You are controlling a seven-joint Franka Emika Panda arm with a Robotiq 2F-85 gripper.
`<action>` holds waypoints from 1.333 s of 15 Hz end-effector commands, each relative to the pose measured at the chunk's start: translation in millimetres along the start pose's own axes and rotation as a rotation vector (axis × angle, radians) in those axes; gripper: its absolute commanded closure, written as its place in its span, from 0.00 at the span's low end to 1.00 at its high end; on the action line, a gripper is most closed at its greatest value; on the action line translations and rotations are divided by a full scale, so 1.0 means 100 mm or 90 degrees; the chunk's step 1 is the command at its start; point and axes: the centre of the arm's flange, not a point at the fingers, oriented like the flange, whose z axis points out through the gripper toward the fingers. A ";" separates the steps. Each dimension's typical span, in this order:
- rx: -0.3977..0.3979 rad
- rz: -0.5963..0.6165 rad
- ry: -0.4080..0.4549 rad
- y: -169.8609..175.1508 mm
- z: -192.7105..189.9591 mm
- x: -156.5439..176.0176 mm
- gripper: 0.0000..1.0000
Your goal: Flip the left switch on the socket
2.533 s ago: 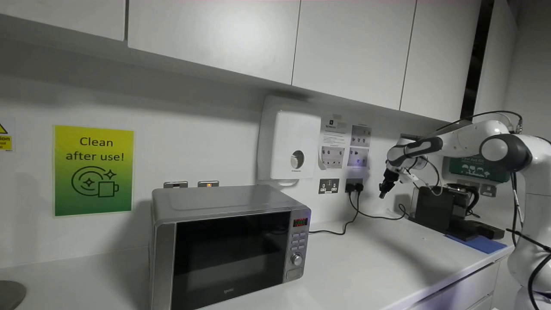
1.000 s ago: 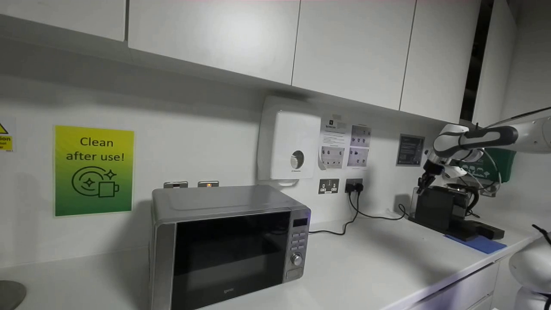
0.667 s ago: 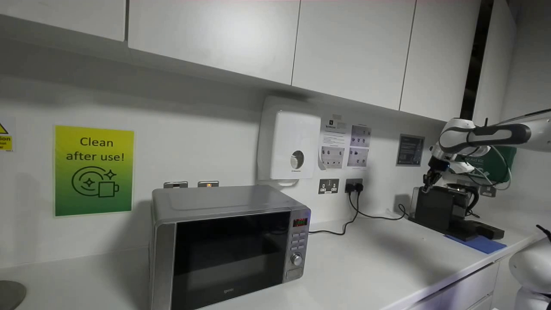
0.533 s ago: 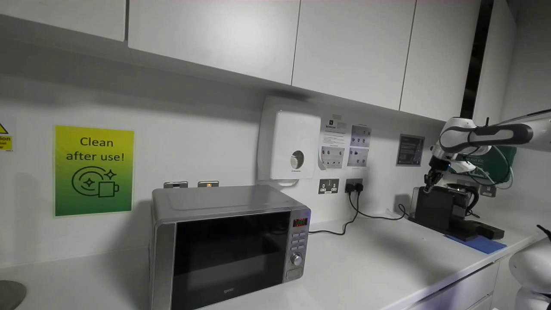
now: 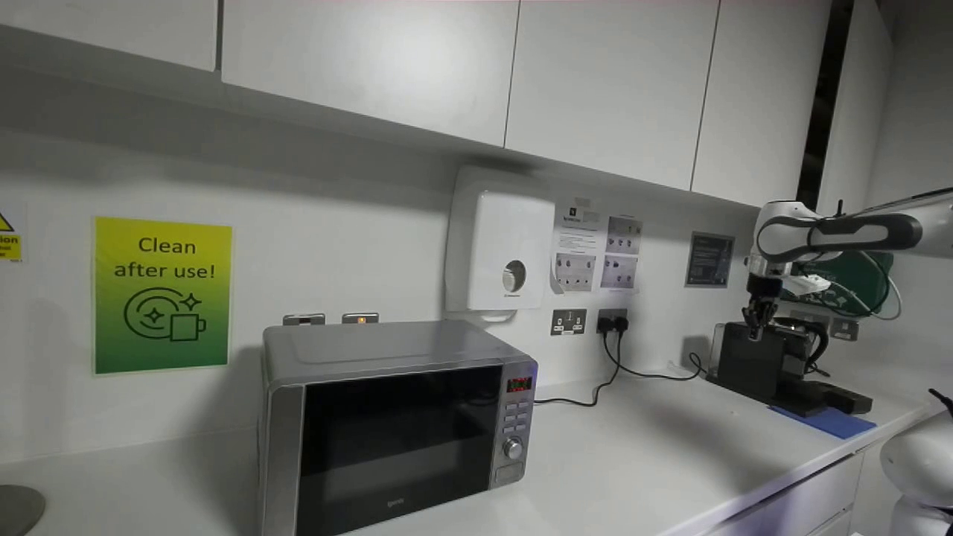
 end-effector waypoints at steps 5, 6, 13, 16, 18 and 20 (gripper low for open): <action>0.039 0.018 -0.107 -0.04 -0.18 0.07 1.00; 0.042 0.017 -0.109 -0.04 -0.18 0.08 1.00; 0.036 0.007 -0.101 -0.07 -0.08 0.08 0.76; 0.036 0.007 -0.101 -0.07 -0.08 0.08 0.74; 0.036 0.007 -0.100 -0.07 -0.08 0.08 0.74; 0.036 0.008 -0.101 -0.07 -0.08 0.08 0.49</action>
